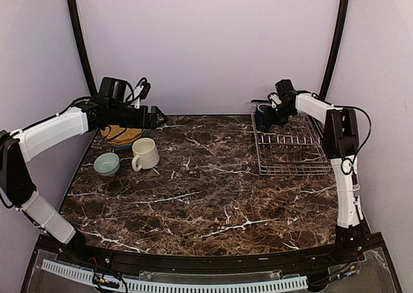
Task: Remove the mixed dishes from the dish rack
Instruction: Grab the cup from the dish rack.
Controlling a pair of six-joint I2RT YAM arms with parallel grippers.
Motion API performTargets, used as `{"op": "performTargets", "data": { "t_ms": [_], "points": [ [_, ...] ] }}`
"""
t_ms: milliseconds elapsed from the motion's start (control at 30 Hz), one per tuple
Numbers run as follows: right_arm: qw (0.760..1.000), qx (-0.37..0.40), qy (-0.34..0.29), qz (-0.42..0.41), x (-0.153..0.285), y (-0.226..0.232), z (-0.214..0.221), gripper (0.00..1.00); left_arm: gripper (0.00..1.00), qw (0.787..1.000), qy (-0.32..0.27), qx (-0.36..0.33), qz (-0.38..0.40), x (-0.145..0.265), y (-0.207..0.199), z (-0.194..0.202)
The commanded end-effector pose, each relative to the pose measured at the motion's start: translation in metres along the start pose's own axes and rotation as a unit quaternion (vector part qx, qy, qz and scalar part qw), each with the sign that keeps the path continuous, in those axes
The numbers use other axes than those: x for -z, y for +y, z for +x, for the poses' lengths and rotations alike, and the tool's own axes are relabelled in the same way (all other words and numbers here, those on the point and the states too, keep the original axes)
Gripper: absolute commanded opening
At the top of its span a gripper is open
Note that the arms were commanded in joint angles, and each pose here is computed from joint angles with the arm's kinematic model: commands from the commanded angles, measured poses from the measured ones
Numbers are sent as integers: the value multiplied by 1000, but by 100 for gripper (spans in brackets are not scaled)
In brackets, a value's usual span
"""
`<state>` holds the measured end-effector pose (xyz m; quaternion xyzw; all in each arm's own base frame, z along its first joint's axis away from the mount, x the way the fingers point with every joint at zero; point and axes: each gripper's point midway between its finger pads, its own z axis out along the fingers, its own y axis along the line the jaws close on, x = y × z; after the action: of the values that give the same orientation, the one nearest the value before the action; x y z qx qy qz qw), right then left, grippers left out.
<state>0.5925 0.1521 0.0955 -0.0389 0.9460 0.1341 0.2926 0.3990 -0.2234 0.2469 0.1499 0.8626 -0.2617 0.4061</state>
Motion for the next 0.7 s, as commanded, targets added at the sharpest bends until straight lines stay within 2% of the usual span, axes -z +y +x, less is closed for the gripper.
{"op": "performTargets", "data": {
  "t_ms": [0, 133, 333, 667],
  "points": [
    [1000, -7, 1, -7, -6, -1, -3, 43, 87, 1000, 5, 2, 10, -3, -3, 4],
    [1000, -7, -6, -4, -3, -1, -7, 26, 87, 1000, 6, 3, 9, -3, -3, 5],
    [999, 2, -42, -22, 28, 12, -27, 9, 87, 1000, 10, 5, 9, -5, -2, 7],
    [991, 7, -109, -80, 94, 44, -58, 0, 87, 1000, 15, 9, 10, -9, -1, 10]
  ]
}}
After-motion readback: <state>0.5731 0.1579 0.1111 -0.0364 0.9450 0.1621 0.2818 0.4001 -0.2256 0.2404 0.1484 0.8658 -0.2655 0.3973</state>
